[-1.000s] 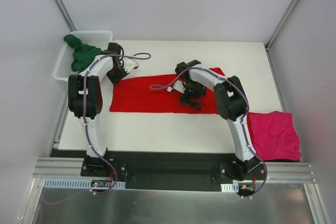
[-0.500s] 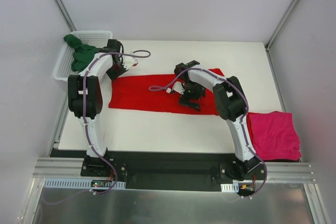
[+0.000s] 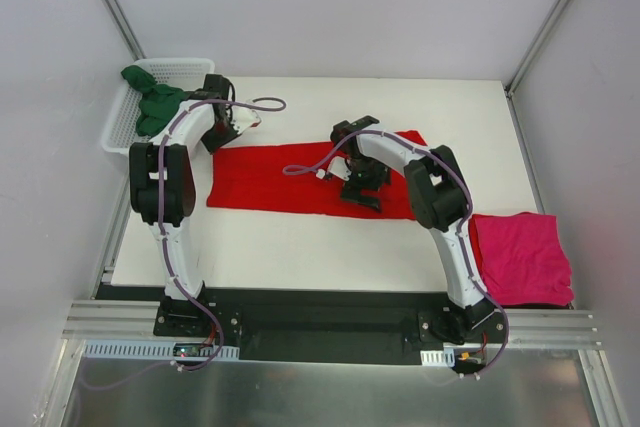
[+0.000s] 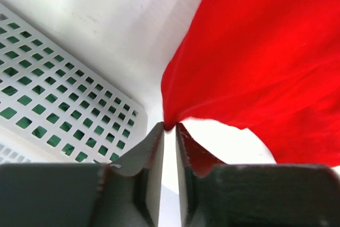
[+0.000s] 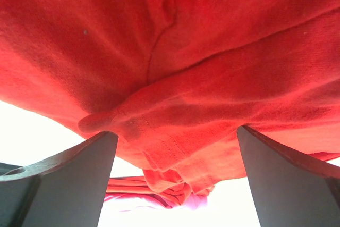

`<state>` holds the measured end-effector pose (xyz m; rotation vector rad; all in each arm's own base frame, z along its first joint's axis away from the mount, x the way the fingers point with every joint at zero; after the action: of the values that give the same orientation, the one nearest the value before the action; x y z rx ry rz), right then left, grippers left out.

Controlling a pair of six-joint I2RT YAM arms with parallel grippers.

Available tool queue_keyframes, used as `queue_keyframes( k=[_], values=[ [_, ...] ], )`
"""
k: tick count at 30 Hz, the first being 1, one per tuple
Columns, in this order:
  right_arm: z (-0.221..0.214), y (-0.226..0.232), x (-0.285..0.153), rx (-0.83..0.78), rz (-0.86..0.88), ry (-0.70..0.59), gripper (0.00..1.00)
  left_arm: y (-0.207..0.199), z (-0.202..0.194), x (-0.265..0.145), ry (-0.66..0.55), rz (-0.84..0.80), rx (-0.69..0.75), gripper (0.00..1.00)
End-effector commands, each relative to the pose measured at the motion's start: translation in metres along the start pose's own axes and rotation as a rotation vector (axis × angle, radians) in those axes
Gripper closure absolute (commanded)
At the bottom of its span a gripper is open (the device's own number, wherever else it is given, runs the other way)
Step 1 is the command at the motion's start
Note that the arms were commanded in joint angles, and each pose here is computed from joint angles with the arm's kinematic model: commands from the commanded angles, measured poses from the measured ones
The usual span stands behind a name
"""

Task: Fold and stack the t-shirts
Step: Fold the other side of the tshirt into a rectangle

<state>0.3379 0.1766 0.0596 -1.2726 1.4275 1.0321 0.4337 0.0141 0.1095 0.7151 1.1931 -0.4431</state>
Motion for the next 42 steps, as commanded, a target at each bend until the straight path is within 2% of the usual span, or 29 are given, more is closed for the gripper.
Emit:
queue_keyframes(
  k=[1,4,6,10,14,20,27,31,36,39,42],
  values=[
    [-0.001,0.002,-0.004,-0.024,0.024,0.027,0.02,0.005,-0.002,-0.001,0.036,0.018,0.017,0.63],
    [0.001,0.000,-0.007,-0.023,0.010,0.018,0.02,0.003,-0.004,0.001,0.045,0.017,0.013,0.25],
    [0.003,-0.002,-0.014,-0.020,-0.007,0.000,0.02,0.004,-0.002,-0.002,0.036,0.020,0.009,0.20],
    [0.011,-0.006,-0.028,-0.026,-0.048,-0.038,0.02,0.012,0.011,-0.012,-0.017,0.047,-0.037,0.18],
    [0.026,-0.006,-0.047,-0.017,-0.069,-0.132,0.02,0.029,0.032,-0.024,-0.102,0.103,-0.092,0.17],
    [0.041,0.004,-0.059,-0.033,-0.043,-0.233,0.02,0.030,0.047,-0.021,-0.155,0.117,-0.108,0.17],
    [0.038,0.020,-0.052,-0.039,0.045,-0.199,0.02,0.012,0.070,-0.007,-0.197,0.071,-0.071,0.17],
    [0.025,0.017,-0.050,-0.009,0.004,-0.140,0.02,-0.003,0.092,0.006,-0.223,0.032,-0.040,0.17],
    [0.006,-0.002,-0.054,0.096,-0.120,-0.089,0.01,-0.044,0.124,-0.003,-0.280,-0.033,0.038,0.17],
    [-0.011,-0.018,-0.056,0.161,-0.186,-0.073,0.01,-0.072,0.127,-0.028,-0.324,-0.070,0.072,0.17],
    [-0.028,-0.034,-0.055,0.213,-0.221,-0.052,0.01,-0.089,0.112,-0.042,-0.321,-0.096,0.081,0.17]
  ],
)
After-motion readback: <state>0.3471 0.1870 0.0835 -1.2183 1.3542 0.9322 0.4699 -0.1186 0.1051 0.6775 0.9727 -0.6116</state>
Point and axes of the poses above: each gripper's point midway between its finger pads, its own x axis out along the fingers, its own y axis along the line the jaws close on, z = x × y, the point moved 4 cm from there along -x, back along the fingers, and after that the axes turned 10 degrees about -x, right-handed, at the moved point
